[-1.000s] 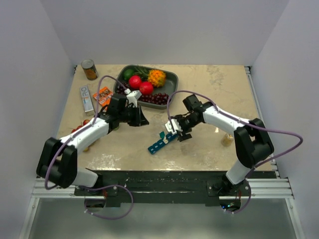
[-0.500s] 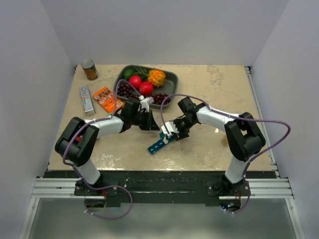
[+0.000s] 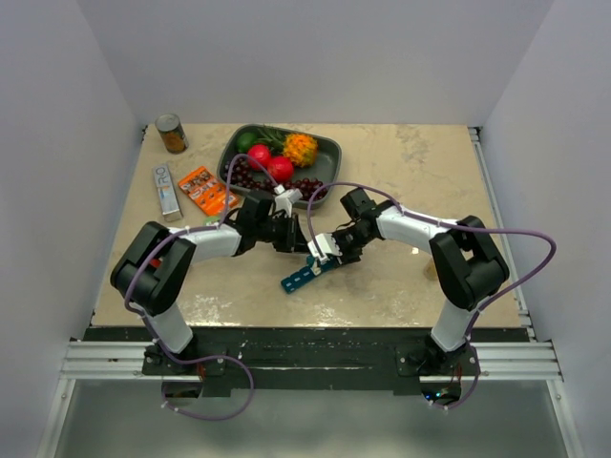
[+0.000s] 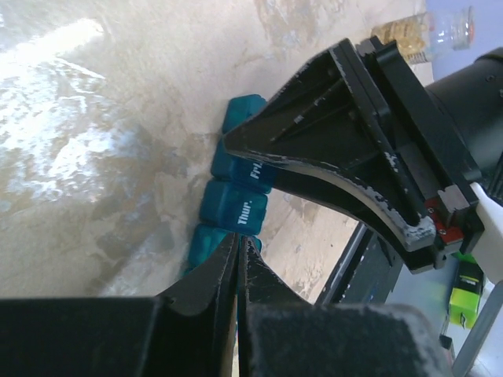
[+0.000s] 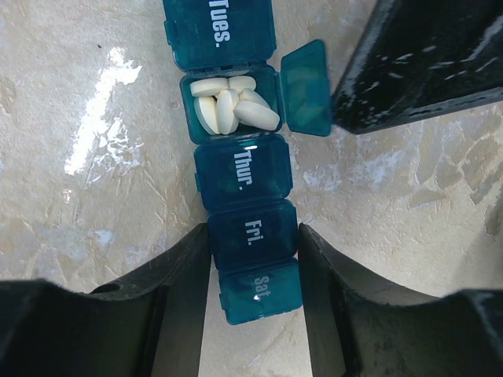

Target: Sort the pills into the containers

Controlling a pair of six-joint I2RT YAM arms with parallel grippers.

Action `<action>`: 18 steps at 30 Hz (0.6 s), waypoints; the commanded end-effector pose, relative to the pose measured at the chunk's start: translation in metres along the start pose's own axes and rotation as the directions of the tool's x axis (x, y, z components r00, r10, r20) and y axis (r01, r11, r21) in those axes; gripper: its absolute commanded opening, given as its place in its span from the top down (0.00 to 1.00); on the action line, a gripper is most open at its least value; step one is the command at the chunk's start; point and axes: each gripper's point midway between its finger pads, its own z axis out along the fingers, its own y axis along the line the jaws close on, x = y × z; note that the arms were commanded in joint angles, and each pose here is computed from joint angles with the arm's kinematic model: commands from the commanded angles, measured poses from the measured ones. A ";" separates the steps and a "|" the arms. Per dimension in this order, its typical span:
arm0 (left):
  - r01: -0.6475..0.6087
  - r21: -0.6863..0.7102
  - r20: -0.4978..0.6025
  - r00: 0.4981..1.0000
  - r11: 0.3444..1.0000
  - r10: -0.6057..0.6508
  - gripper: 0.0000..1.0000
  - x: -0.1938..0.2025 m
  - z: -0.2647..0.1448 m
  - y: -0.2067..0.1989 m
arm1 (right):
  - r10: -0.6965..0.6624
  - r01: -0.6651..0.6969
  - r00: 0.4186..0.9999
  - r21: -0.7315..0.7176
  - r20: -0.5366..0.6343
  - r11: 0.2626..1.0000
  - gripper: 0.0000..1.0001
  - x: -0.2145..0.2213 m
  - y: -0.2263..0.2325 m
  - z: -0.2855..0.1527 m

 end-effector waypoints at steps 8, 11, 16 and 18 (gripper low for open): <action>-0.019 0.058 -0.065 0.998 0.998 0.022 0.95 0.025 0.009 -0.012 | 0.017 -0.017 1.000 0.028 0.003 0.999 0.61 -0.006 -0.001 -0.005; 0.006 0.010 -0.111 0.994 1.000 -0.005 0.98 0.040 0.014 0.002 | 0.019 -0.019 1.000 0.035 0.003 0.999 0.61 -0.006 -0.003 -0.006; 0.032 -0.091 -0.167 0.985 0.995 -0.047 1.00 0.059 0.027 0.027 | 0.030 -0.030 1.000 0.039 0.003 0.999 0.62 -0.006 -0.002 -0.006; 0.030 -0.114 -0.179 0.982 0.993 -0.051 1.00 0.062 0.030 0.033 | 0.031 -0.031 1.000 0.043 0.001 0.999 0.62 -0.006 -0.002 -0.006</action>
